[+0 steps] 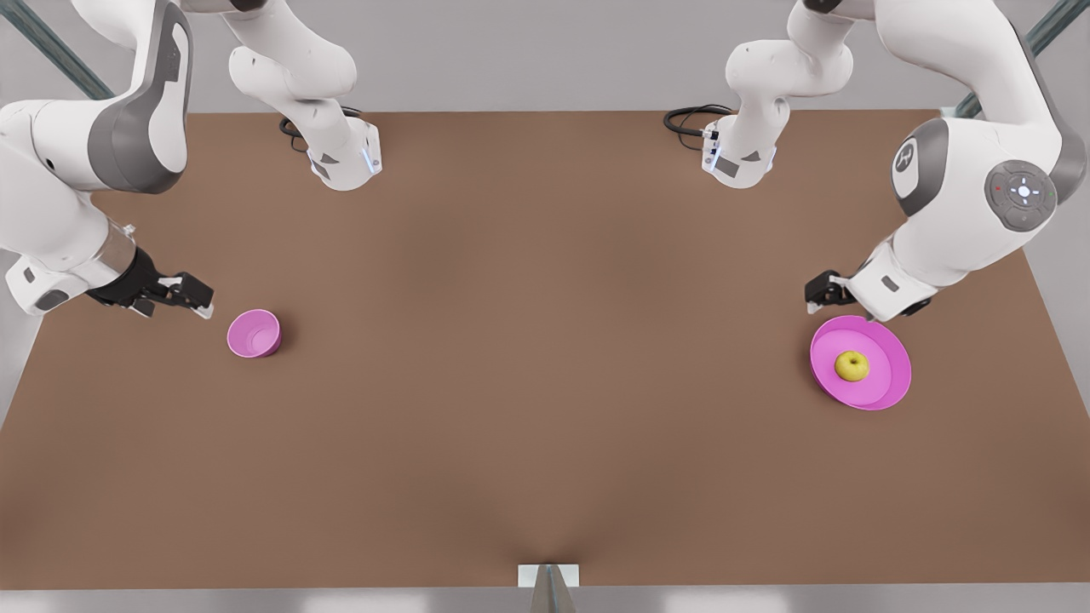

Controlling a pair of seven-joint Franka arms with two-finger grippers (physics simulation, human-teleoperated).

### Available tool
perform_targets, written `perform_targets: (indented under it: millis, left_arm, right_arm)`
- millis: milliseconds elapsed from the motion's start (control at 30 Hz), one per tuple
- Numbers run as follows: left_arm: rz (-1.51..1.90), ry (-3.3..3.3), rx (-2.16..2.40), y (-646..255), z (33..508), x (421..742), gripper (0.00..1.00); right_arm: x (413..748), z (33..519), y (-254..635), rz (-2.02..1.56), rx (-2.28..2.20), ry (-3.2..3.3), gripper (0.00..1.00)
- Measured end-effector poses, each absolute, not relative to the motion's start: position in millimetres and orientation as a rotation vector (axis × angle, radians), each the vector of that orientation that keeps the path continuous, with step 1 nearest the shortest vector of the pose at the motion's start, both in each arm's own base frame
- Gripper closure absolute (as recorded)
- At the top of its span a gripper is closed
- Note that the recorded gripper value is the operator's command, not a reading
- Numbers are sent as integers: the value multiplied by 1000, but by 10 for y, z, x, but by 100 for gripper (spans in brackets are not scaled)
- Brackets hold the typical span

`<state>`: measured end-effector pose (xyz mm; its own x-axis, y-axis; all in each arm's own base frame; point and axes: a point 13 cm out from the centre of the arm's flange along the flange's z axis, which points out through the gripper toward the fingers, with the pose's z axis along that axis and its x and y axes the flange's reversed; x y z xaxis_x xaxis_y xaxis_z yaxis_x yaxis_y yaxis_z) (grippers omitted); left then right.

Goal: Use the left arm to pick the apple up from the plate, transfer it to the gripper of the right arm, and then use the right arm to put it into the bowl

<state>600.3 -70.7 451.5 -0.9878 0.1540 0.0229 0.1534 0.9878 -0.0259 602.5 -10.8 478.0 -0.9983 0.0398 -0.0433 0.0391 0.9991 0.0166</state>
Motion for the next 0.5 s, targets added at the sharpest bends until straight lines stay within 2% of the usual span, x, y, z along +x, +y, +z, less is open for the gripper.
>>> perform_targets:
  millis: [100, 167, 300, 400, 500]
  left_arm:
    - [19, -3099, -228, -647, 4326, 6070, 0]
    - [-1, -3055, -130, -216, 3809, 6068, 0]
    - [63, -3005, 99, 621, 2764, 5864, 0]
    - [97, -3032, 159, 917, 2260, 5789, 0]
    - [98, -3082, 169, 1121, 1960, 5822, 0]
  right_arm:
    - [6039, 4785, -109, 24, 63, 3091, 0]
    - [6045, 4787, -107, 24, 63, 3089, 0]
    - [6053, 4790, -108, 24, 65, 3085, 0]
    - [6058, 4785, -108, 24, 66, 3085, 0]
    - [6060, 4784, -107, 24, 66, 3085, 0]
